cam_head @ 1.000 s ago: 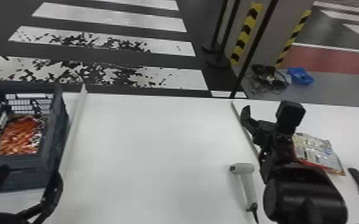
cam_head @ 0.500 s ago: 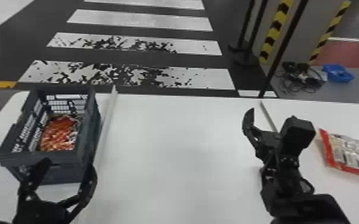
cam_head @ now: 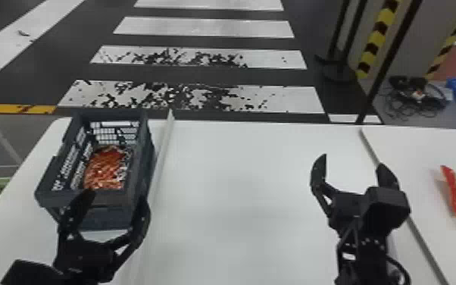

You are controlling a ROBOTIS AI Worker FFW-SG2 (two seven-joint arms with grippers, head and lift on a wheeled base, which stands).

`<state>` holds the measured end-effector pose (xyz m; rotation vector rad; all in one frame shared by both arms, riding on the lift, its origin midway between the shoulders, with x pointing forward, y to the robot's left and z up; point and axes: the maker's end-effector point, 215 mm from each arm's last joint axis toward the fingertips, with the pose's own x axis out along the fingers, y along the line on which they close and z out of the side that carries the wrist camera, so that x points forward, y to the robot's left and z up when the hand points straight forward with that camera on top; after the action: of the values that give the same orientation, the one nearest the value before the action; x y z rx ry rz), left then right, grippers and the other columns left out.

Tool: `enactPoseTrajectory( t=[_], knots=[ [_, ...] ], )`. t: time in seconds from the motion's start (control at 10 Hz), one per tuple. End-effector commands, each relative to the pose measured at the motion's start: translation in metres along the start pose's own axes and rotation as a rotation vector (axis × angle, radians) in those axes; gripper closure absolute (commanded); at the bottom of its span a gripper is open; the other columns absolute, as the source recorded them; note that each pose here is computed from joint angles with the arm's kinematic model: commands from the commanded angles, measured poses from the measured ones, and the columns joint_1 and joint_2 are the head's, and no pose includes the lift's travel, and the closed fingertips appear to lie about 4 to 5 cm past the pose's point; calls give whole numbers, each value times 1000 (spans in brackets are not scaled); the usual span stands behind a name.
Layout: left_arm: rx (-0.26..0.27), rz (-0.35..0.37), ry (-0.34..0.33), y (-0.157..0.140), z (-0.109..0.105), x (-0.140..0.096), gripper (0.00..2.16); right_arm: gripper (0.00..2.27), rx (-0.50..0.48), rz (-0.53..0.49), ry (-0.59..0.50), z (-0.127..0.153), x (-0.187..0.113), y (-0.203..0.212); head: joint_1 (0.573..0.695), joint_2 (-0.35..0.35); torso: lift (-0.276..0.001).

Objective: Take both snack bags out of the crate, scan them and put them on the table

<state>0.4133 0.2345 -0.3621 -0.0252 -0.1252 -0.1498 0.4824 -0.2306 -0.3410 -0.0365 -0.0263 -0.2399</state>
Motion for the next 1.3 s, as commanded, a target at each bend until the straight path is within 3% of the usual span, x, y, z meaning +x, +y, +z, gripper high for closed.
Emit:
enactPoseTrajectory(
  t=[0.0,0.4,0.6,0.8,1.0,1.2],
  knots=[
    [0,0,-11,0,5,3,80,36,-19,21,26,-17,-15,6,695,1,-94],
    [-7,-3,-18,-3,9,5,80,36,-5,23,19,-30,-43,20,695,23,-94],
    [-17,-5,-25,-2,28,11,76,36,-8,26,25,-33,-47,21,695,36,-94],
    [-10,-21,-19,-3,61,21,80,36,-12,32,28,-35,-48,21,695,39,-94],
    [-17,-1,60,16,71,31,70,36,-11,42,32,-37,-49,22,695,41,-94],
    [-50,45,95,49,79,44,60,39,-18,48,41,-40,-50,22,695,61,-94]
  ],
)
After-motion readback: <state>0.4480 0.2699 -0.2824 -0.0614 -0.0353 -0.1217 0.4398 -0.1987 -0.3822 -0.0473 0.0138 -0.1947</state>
